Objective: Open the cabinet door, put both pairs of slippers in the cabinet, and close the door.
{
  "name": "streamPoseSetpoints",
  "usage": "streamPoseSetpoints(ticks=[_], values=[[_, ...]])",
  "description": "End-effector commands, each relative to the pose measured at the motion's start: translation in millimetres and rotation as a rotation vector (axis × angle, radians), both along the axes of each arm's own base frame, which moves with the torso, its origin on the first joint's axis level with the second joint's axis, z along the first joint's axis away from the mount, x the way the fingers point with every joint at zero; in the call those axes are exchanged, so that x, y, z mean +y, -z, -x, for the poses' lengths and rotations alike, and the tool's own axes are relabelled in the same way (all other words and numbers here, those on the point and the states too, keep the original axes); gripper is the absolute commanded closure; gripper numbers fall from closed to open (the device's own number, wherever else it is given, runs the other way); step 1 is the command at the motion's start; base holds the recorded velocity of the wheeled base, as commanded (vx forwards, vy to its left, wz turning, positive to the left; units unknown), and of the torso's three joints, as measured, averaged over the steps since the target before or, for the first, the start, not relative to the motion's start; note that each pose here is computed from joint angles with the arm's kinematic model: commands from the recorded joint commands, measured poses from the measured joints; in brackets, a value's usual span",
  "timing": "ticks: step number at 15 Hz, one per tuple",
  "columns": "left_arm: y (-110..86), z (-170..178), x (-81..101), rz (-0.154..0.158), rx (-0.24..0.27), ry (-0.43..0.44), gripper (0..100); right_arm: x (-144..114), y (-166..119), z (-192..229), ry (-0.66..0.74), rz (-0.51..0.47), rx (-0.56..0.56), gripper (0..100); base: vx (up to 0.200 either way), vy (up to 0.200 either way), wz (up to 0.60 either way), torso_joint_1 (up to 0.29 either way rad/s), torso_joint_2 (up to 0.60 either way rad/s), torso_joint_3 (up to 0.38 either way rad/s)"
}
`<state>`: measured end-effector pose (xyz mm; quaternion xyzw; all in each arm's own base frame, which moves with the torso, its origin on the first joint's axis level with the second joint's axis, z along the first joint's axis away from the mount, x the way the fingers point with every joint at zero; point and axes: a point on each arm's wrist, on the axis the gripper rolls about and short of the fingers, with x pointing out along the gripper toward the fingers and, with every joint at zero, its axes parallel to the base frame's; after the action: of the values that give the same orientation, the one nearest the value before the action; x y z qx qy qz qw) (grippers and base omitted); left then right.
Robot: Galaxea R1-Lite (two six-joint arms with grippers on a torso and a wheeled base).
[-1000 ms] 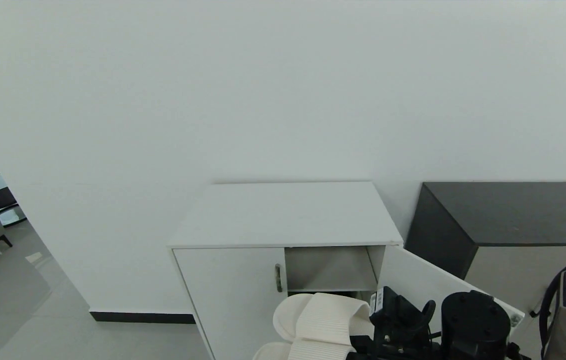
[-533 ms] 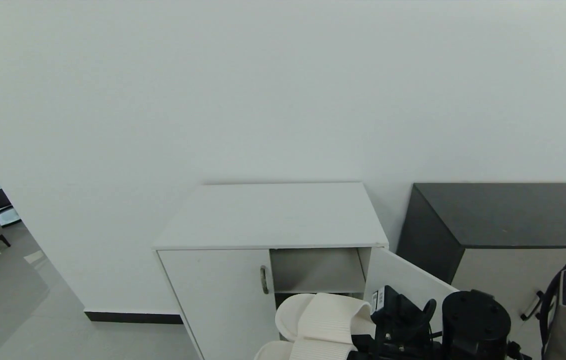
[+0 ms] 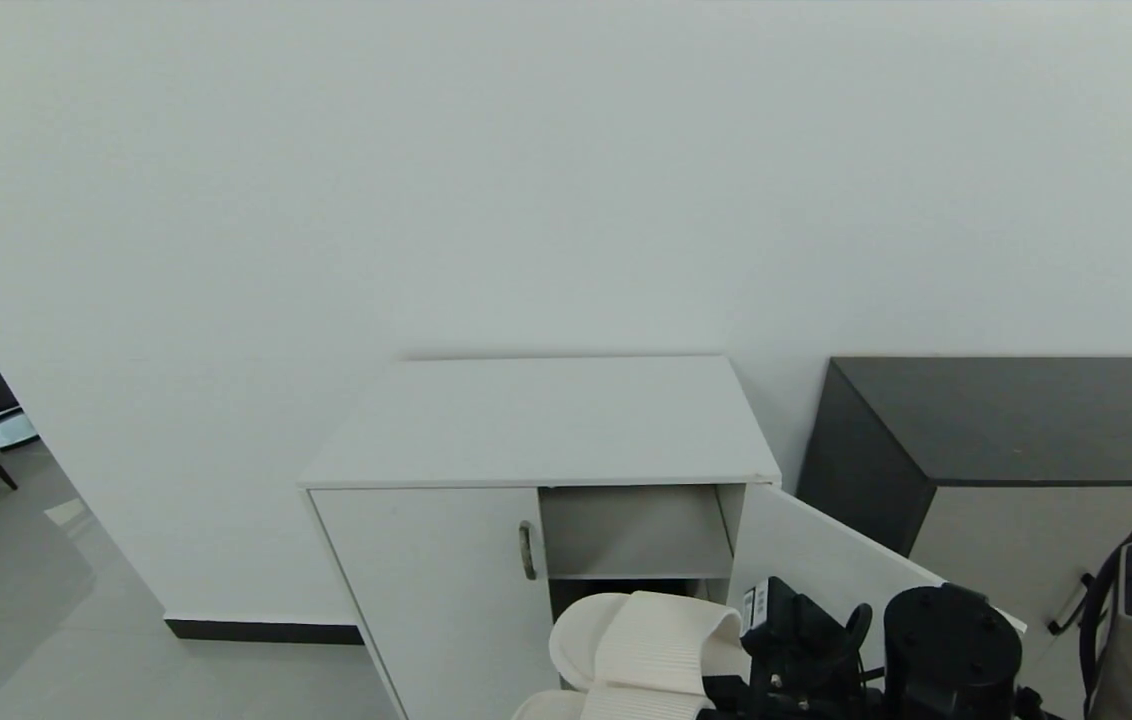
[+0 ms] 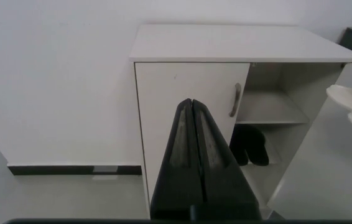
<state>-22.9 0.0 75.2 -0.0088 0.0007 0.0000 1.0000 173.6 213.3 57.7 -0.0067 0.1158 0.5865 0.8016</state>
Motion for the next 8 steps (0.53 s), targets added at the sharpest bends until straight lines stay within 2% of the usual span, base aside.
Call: streamPoseSetpoints(ticks=[1,8], values=[[0.0,-0.1,0.0,0.001,0.002,0.000,100,0.2,0.3,0.2,-0.001,0.000,0.000,100,0.000,0.000,0.00,-0.173,0.36,0.183],[0.0,-0.1,0.0,0.002,0.002,0.000,100,0.0,0.5,0.4,-0.001,0.002,0.001,100,0.000,0.000,0.00,-0.194,0.42,0.223]])
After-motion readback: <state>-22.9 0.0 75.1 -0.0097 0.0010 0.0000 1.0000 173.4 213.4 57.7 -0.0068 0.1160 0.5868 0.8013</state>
